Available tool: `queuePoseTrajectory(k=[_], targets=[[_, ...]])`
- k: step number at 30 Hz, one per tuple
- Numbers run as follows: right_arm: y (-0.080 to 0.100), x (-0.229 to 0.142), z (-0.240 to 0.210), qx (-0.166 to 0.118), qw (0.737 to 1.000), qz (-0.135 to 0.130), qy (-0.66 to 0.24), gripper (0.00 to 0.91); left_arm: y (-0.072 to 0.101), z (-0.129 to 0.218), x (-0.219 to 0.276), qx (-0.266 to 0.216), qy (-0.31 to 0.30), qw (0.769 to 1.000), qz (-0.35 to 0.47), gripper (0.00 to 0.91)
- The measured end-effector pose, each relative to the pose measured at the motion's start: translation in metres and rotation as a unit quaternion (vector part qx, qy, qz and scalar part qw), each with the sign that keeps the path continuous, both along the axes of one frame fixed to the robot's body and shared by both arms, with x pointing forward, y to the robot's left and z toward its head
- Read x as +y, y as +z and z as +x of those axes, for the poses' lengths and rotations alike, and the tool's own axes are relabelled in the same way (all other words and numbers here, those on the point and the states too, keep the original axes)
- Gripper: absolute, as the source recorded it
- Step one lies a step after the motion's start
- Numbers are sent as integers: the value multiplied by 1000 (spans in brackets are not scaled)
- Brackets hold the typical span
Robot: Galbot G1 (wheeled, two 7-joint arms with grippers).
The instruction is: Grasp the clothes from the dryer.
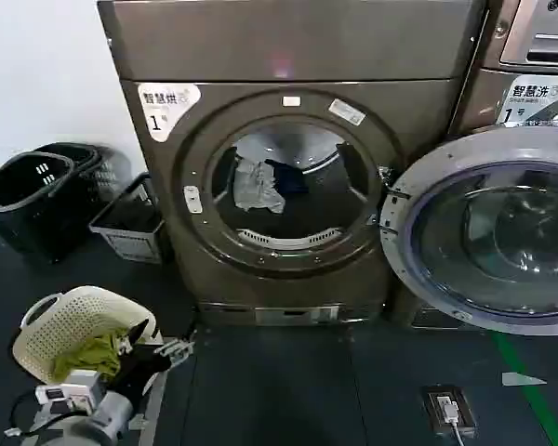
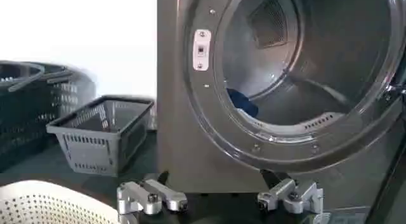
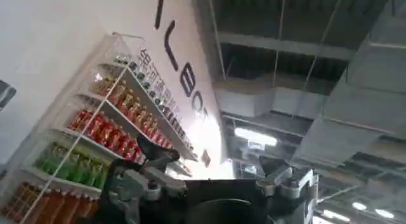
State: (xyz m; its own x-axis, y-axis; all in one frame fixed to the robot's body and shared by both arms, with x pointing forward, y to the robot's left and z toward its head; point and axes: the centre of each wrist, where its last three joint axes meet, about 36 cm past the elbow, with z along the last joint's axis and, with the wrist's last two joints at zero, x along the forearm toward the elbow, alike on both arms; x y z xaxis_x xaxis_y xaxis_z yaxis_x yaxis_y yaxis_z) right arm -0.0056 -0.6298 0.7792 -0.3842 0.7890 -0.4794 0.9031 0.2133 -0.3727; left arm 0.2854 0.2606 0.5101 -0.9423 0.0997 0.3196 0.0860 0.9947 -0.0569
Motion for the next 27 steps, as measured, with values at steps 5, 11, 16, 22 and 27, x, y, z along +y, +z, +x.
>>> queuePoseTrajectory(k=[5,11,16,22,27], targets=[[-4,0,0,3,1000,-2,12,907,-1,0,-1,0,0,1000,0,907],[-3,-1,-1,-6,1000,-11,20,907,0,-2,-1,-1,-2,1000,0,907],[-3,-1,0,-11,999,-15,28,907,1,-2,-1,-2,-3,1000,1,907],[-2,-1,1,-16,999,-18,35,907,0,-2,-2,-2,-3,1000,1,907],[-1,-1,2,-18,999,-20,39,907,0,-3,-3,-1,-3,1000,-1,907]])
